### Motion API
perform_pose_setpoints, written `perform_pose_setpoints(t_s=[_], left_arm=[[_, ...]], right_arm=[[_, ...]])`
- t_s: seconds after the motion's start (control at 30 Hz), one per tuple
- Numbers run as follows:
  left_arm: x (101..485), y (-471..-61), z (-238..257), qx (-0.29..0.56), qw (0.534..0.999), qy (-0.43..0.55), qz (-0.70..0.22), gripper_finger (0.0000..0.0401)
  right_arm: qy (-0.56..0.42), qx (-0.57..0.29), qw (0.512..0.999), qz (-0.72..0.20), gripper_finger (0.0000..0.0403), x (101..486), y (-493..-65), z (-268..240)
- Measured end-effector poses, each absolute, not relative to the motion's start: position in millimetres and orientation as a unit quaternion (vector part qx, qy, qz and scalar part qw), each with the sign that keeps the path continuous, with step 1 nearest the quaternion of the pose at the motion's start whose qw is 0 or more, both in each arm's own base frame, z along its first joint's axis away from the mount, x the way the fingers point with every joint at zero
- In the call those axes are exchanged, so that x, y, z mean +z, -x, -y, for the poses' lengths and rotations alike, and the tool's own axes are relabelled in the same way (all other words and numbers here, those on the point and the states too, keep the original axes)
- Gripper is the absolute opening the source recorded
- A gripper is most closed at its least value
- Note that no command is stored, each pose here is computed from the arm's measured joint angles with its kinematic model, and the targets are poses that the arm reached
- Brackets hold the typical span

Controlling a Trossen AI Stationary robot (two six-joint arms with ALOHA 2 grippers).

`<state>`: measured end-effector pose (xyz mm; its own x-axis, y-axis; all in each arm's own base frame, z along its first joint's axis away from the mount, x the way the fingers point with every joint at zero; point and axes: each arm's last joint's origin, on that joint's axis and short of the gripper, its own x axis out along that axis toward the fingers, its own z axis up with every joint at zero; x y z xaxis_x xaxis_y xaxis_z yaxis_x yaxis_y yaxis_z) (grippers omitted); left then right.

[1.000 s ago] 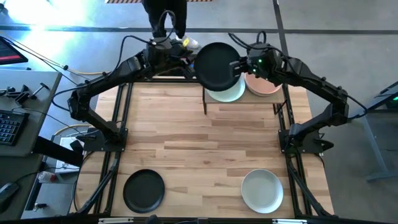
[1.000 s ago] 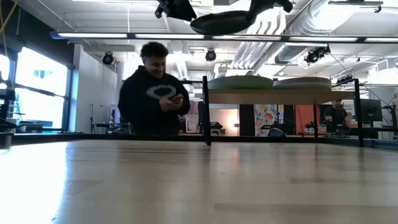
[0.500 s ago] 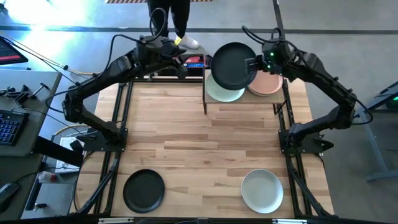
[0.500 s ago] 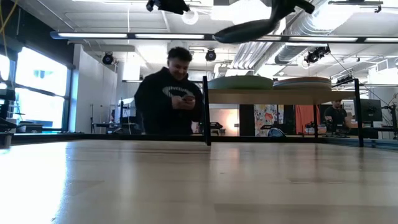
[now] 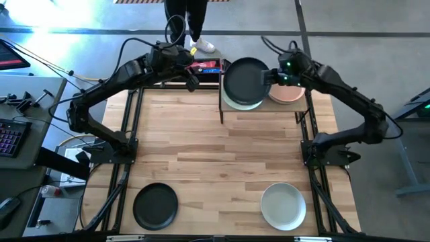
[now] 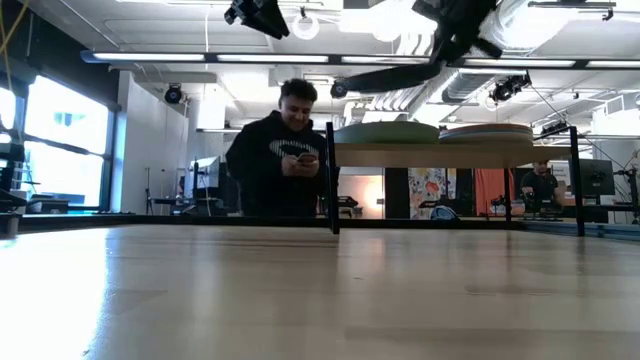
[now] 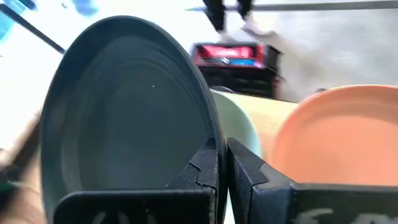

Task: Place and stack plates onto a shelf
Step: Stack the black plate on the green plate on the shelf

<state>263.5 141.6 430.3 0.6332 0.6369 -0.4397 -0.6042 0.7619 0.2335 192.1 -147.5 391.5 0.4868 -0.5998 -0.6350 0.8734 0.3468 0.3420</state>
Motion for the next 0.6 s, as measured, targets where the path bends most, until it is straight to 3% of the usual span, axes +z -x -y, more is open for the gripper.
perform_pose_setpoints(t_s=[0.27, 0.6], left_arm=[[430.6, -262.6, -141.6, 0.349, 0.901, -0.033, -0.257, 0.0117], [430.6, -262.6, -141.6, 0.349, 0.901, -0.033, -0.257, 0.0117]], right_arm=[[-0.382, -0.455, 0.795, -0.120, 0.0000, 361.5, -178.6, 148.3], [-0.479, -0.449, 0.743, -0.128, 0.0000, 332.2, -180.6, 162.0]])
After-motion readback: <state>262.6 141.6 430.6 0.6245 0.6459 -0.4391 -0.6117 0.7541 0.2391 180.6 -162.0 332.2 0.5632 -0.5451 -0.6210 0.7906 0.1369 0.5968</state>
